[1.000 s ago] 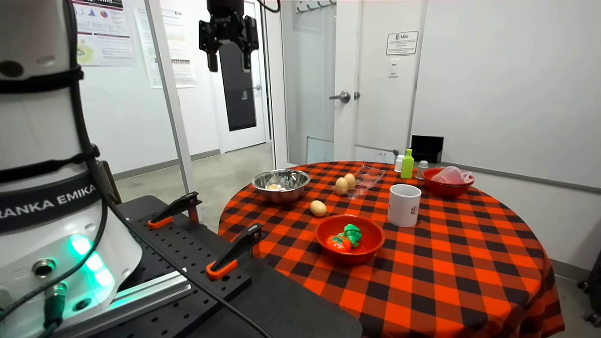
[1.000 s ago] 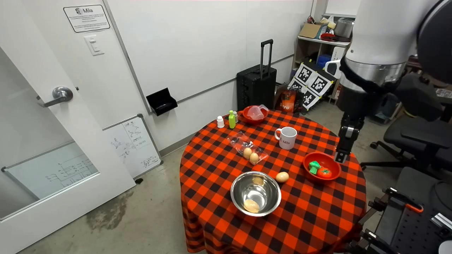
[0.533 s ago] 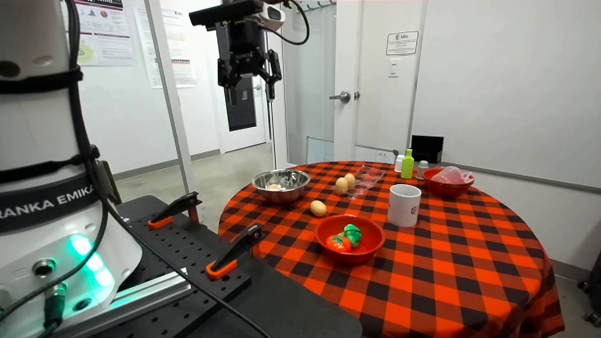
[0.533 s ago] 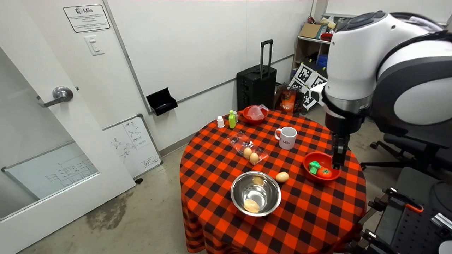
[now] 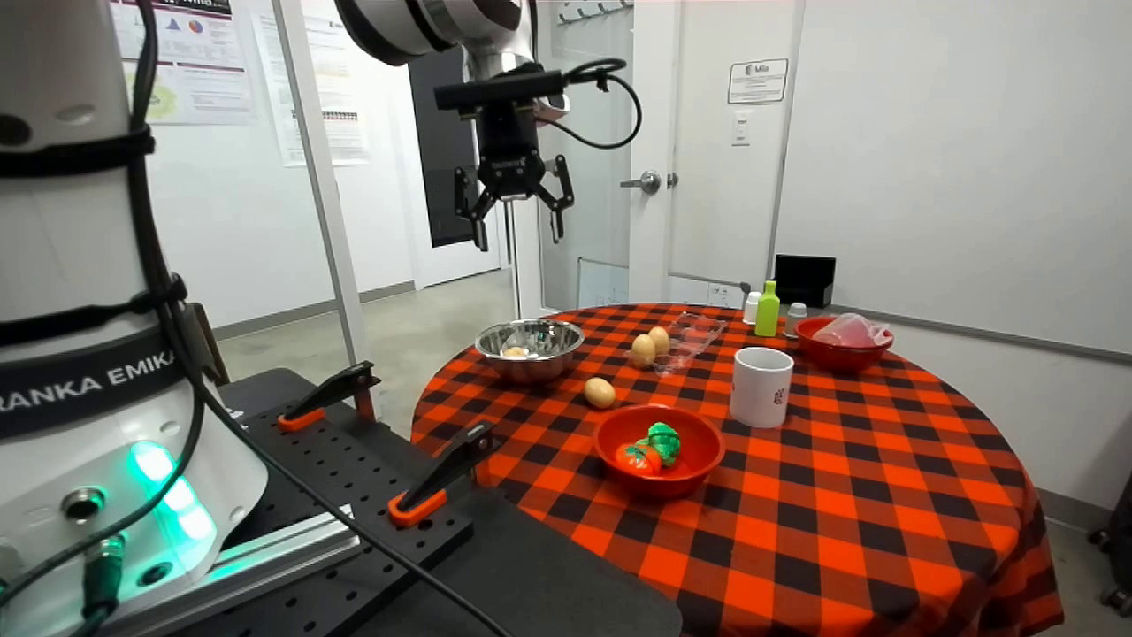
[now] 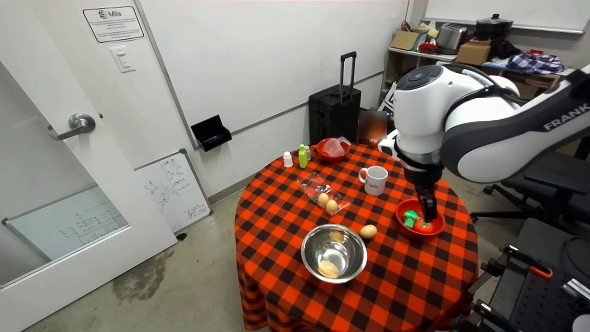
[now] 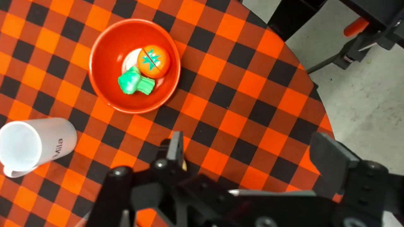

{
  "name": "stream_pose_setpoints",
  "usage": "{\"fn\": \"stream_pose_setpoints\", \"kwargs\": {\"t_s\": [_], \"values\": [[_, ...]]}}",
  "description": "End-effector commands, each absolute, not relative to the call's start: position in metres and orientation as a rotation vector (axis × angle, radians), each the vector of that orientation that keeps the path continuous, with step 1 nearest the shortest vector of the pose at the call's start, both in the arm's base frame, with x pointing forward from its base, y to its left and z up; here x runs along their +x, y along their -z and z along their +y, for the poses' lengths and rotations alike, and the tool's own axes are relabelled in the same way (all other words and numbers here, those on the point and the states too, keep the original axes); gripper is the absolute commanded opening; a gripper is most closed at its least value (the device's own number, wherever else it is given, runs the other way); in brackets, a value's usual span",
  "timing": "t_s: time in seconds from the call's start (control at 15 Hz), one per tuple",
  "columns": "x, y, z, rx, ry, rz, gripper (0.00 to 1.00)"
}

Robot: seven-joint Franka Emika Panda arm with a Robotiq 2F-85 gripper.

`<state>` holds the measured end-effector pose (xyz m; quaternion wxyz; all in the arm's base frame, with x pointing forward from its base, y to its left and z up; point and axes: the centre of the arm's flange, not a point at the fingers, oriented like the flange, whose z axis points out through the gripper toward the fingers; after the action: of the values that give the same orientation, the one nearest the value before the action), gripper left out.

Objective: Pick up the egg on the table and put it in the silver bowl.

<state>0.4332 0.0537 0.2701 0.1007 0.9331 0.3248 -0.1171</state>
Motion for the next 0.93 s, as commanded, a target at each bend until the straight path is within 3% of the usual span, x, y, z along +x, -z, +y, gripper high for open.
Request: {"fn": "stream_pose_setpoints", "kwargs": {"t_s": [0.0, 0.87], "values": [[0.480, -0.243, 0.038, 2.658, 0.434, 1.226, 1.00], [0.555, -0.137, 0.056, 2.655, 0.537, 1.375, 1.00]]}}
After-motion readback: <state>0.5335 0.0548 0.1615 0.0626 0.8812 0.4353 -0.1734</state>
